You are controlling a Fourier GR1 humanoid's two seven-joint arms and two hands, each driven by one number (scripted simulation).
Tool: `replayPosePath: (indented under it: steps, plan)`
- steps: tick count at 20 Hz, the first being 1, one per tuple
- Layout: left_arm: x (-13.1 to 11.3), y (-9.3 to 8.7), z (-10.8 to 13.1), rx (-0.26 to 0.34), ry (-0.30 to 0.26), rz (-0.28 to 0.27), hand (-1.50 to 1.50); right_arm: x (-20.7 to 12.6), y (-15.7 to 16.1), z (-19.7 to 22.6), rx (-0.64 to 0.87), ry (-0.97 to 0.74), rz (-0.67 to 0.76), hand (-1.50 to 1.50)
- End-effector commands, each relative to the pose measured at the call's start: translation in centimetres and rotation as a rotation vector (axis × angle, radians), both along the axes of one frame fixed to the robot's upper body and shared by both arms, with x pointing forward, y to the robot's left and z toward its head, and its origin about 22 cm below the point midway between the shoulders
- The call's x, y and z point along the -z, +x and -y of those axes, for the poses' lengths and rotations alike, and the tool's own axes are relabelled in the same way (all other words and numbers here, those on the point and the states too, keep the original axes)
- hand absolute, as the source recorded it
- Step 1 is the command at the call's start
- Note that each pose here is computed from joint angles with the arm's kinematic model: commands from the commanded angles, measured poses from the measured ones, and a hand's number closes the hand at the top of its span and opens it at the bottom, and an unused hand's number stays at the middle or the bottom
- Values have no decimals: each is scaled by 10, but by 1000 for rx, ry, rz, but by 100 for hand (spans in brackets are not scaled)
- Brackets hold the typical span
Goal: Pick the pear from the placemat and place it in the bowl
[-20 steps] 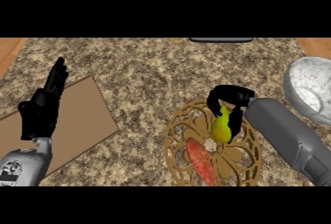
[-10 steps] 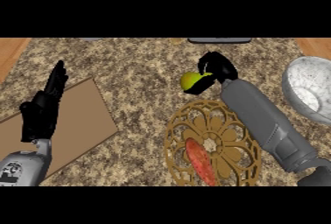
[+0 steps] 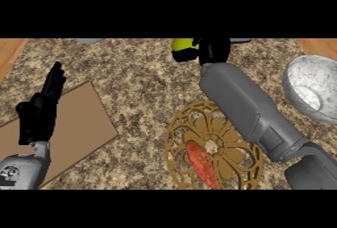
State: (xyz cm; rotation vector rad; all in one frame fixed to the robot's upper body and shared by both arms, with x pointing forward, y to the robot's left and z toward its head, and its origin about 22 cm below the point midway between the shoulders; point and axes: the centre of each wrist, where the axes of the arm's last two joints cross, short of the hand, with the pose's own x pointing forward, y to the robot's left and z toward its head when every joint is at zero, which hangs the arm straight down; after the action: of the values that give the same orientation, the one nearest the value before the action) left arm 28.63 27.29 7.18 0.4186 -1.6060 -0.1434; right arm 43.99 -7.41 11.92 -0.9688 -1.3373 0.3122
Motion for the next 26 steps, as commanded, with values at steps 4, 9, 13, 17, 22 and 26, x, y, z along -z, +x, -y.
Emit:
replayPosePath:
  steps: [4, 9, 13, 17, 22, 26]
  plan:
    - [-8, 0, -7, -20, 13, 15, 0, -37, 11, 33, 244, 7, 126, 150]
    - [-3, -10, -1, 3, -2, 17, 0, -3, 0, 83, 340, 22, 189, 150]
    - [-9, -2, -8, 4, -14, 13, 0, -26, -2, 159, 432, -17, 235, 150]
    - [5, -9, 9, 31, -22, 24, 0, -6, -26, 202, 457, -11, 307, 150]
    - [-5, -3, 3, 18, 2, 29, 0, 1, -49, 271, 543, -183, 240, 150]
    - [-2, -11, -4, 49, 1, 38, 0, 25, -61, 319, 649, -319, 157, 150]
